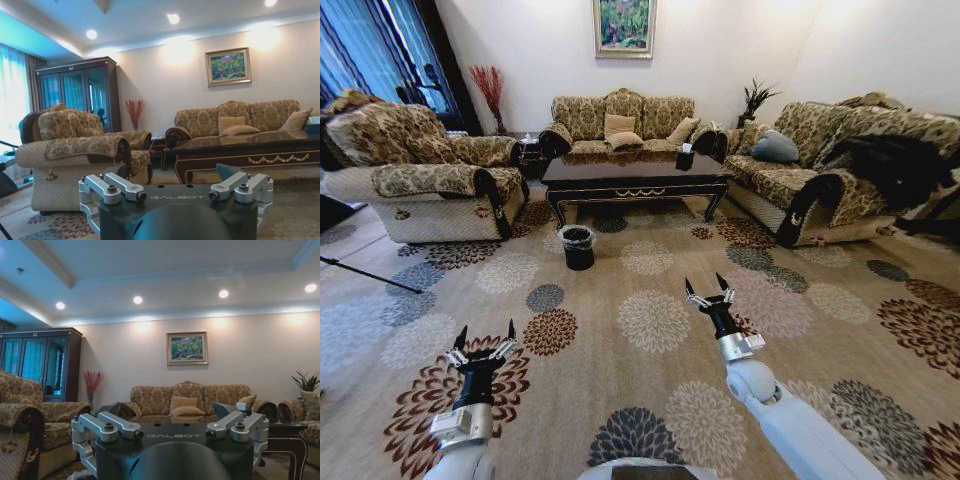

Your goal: Move to the front of the table and pick up the trash from the floor, then place it into the trash bin.

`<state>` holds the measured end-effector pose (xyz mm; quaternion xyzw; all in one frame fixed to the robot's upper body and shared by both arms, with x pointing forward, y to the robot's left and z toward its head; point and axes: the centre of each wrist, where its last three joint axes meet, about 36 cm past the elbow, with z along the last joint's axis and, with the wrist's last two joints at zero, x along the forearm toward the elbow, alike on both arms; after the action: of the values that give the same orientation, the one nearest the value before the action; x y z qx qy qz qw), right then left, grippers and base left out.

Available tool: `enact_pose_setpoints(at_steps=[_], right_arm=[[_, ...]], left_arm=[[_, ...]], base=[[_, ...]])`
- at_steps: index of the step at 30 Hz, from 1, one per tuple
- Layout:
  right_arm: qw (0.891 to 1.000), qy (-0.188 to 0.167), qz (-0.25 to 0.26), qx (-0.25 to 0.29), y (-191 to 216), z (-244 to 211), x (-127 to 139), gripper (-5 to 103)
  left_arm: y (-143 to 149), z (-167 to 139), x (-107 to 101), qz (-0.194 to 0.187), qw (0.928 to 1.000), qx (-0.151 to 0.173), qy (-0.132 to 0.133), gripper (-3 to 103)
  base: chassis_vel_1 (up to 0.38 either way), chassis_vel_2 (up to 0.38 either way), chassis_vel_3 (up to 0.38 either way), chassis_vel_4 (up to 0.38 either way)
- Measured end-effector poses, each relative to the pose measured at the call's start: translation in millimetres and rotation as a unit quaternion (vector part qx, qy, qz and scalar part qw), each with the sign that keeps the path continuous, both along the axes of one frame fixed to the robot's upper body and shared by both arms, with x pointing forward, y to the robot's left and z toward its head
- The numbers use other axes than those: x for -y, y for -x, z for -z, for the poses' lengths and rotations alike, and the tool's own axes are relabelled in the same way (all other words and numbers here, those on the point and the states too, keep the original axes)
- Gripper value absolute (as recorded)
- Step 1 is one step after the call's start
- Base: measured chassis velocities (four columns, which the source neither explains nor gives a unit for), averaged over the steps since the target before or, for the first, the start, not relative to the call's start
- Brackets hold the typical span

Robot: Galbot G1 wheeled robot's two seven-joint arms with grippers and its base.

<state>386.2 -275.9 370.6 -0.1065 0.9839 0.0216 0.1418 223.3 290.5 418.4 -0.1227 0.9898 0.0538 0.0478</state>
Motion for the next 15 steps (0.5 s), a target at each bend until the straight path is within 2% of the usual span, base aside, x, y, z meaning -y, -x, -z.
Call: enact_pose_setpoints(at_steps=[15], right_arm=[[1.000,0.000,0.000,0.000,0.0,0.0,0.0,100]], left_arm=[[0.0,0.0,0.0,0.000,1.0000,0.000,0.000,100]], base=[[0.000,0.000,0.000,0.000]])
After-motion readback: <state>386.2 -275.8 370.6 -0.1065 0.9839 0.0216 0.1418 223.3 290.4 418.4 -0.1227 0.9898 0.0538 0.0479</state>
